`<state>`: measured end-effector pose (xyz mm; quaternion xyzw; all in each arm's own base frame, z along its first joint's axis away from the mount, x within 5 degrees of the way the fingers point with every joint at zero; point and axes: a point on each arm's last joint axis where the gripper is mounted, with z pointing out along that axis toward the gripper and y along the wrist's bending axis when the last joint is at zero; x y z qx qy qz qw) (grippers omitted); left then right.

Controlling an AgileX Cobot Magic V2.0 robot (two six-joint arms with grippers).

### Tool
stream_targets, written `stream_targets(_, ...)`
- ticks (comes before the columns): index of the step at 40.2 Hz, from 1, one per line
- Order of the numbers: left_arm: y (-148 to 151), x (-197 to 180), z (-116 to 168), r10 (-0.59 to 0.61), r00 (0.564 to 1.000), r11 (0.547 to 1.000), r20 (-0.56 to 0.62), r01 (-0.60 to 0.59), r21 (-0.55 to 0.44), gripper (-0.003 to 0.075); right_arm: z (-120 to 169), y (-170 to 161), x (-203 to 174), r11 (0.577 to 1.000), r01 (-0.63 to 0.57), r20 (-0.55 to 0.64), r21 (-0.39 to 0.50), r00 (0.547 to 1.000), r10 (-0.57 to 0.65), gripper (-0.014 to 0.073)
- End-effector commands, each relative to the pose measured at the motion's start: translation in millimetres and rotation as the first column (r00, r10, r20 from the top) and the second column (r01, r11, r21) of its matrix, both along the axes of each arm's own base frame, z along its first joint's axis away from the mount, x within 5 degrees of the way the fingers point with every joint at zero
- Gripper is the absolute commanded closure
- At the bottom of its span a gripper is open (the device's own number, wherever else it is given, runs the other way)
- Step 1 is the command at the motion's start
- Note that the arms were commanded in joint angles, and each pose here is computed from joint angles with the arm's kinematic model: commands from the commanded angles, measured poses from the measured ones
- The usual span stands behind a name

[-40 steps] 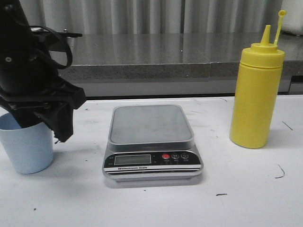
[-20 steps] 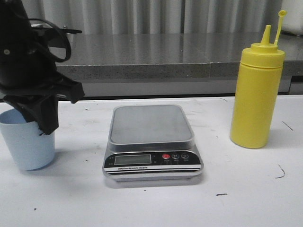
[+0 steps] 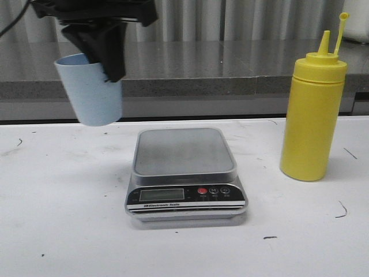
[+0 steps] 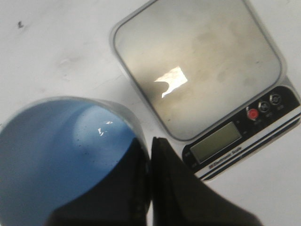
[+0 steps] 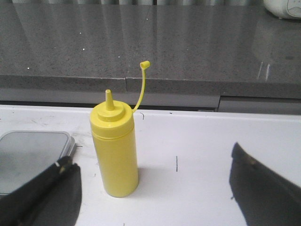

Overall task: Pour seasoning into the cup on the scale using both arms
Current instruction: 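Lift the blue cup with the left gripper and carry it over the scale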

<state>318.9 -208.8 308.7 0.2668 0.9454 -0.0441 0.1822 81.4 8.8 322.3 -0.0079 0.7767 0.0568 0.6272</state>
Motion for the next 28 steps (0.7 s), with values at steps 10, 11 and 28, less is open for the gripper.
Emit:
stream_targets(10,-73.2,9.3,15.0,-0.128,0.989,0.99,0.067,0.132,-0.054,0.074,16.9,-1.5,2.5,1.0,0.018,0.094,0.01,0.995,-0.019,-0.0056)
stream_targets(11,-76.7,10.3,13.7,-0.133,0.989,0.989,0.068,0.137,-0.055,0.074,16.9,-1.5,2.5,1.0,0.018,0.094,0.01,0.995,-0.019,-0.0056)
stream_targets(28,-93.0,17.0,-3.7,-0.153,0.988,0.988,0.03,0.154,-0.032,0.0738,16.9,-1.5,2.5,1.0,0.018,0.094,0.01,0.995,-0.019,-0.0056)
